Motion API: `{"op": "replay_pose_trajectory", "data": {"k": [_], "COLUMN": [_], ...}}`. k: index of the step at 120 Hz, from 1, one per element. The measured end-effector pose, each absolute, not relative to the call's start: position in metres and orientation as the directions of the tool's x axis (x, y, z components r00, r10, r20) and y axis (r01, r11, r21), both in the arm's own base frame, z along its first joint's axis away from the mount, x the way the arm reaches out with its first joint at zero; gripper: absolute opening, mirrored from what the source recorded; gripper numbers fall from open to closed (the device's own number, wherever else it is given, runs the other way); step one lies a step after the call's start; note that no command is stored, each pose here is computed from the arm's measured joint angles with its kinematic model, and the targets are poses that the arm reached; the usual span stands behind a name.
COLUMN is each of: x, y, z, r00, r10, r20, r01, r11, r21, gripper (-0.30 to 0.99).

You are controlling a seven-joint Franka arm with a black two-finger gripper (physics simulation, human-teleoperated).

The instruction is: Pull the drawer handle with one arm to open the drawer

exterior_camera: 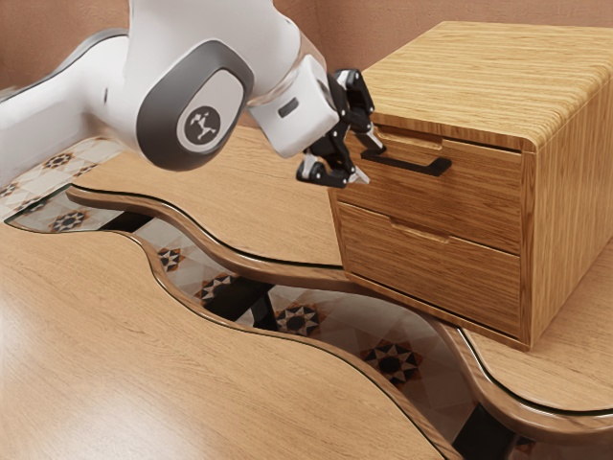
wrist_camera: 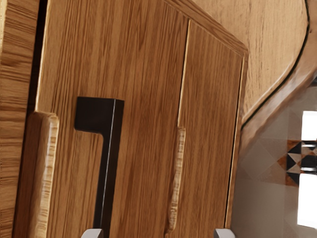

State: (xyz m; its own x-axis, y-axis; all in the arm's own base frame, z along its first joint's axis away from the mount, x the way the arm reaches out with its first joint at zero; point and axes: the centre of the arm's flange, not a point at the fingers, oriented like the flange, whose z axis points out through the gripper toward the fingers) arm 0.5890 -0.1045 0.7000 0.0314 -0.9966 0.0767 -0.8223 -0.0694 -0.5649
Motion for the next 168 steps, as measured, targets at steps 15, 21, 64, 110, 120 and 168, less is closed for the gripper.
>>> {"op": "replay_pose_trajectory", "data": {"k": [15,21,64,110,120,168], "x": [0.598,0.600,0.614,0.634,0.637,0.642], "y": [-0.105,-0.105,-0.111,-0.111,-0.111,-0.112], "z": [0.697,0.695,0.675,0.670,0.670,0.662], "r00": [0.025,0.023,0.008,-0.001,-0.002,-0.007], "r10": [-0.997,-0.997,-0.998,-0.998,-0.998,-0.998], "r20": [0.070,0.067,0.055,0.063,0.064,0.064], "r01": [-0.819,-0.819,-0.833,-0.812,-0.808,-0.806], "r11": [-0.060,-0.057,-0.037,-0.036,-0.036,-0.032], "r21": [-0.571,-0.570,-0.552,-0.582,-0.589,-0.591], "gripper": [0.25,0.25,0.24,0.24,0.24,0.21]}}
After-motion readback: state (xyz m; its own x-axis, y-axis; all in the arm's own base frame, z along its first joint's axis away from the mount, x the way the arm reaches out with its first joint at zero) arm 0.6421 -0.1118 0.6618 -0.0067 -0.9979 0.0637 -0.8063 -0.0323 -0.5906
